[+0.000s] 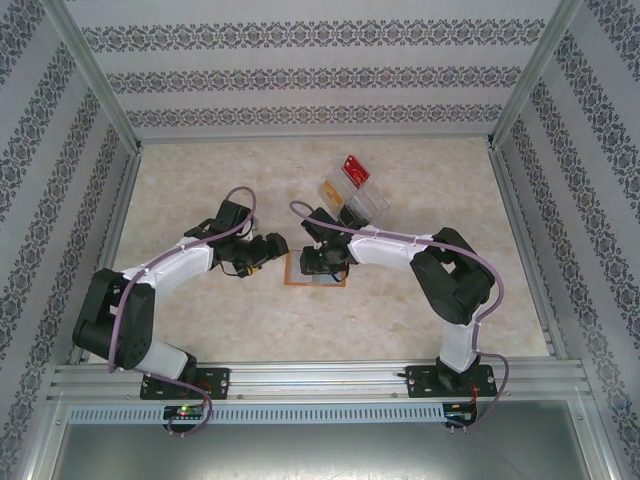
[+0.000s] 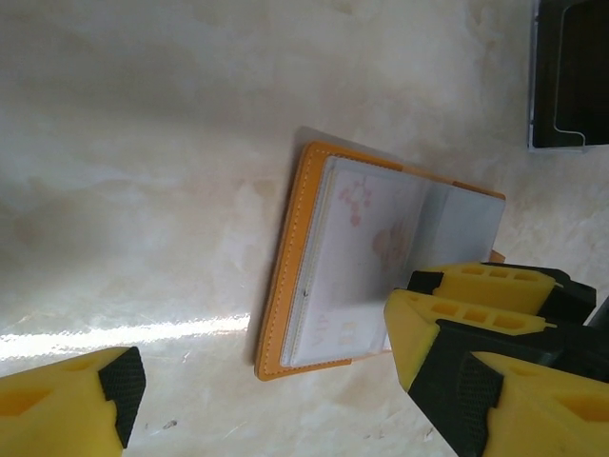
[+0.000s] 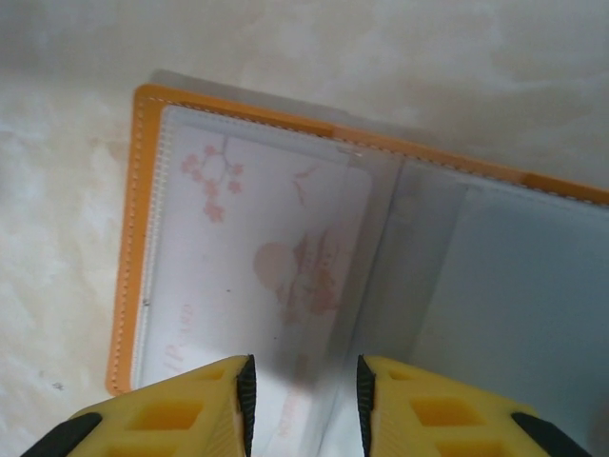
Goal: Take the credit cards out of the card holder
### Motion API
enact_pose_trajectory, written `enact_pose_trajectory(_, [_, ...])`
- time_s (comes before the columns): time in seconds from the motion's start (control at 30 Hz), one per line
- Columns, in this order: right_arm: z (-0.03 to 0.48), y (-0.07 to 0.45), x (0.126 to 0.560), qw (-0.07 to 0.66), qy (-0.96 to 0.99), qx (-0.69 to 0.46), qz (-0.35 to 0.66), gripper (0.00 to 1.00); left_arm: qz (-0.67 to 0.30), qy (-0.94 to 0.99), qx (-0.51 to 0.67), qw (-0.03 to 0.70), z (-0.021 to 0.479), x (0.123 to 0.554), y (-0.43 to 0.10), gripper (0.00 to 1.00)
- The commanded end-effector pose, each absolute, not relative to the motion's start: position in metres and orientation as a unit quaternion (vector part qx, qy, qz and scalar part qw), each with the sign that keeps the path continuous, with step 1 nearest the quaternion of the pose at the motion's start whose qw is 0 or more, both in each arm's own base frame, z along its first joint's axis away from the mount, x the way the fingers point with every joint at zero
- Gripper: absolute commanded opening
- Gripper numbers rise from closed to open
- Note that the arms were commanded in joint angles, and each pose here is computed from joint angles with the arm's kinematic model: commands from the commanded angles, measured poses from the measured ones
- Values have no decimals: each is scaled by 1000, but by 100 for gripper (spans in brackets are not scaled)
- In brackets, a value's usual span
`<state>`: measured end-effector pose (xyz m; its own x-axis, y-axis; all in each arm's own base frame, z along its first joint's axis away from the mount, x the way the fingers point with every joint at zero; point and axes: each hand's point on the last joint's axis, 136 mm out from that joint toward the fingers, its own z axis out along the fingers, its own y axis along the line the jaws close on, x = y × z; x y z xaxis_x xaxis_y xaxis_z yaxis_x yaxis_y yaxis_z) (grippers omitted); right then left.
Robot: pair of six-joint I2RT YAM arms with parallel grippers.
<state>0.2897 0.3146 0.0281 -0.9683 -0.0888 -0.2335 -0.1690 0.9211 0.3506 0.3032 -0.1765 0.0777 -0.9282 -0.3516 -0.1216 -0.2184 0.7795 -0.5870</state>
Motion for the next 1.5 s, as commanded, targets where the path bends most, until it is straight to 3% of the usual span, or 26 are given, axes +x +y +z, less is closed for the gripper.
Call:
enact_pose_trajectory(0.0, [21,311,290,103,979,-67,163,32,-309,933,-148,112,79,307,-186,85])
enact_pose_trajectory(0.3, [8,295,289,104,984,-74,122,21,-334,928,-139,92,74,306,-203,71])
enact_pose_trajectory(0.6, [0,294,288,100,984,-75,123,18,-364,920,-122,74,72,308,-222,46])
enact_pose_trajectory(0.73, [0,294,287,97,984,-72,133,18,-371,920,-112,59,66,307,-231,40])
enact_pose_trajectory(1.47, [2,297,287,84,978,-51,185,15,-331,938,-98,27,33,306,-232,39])
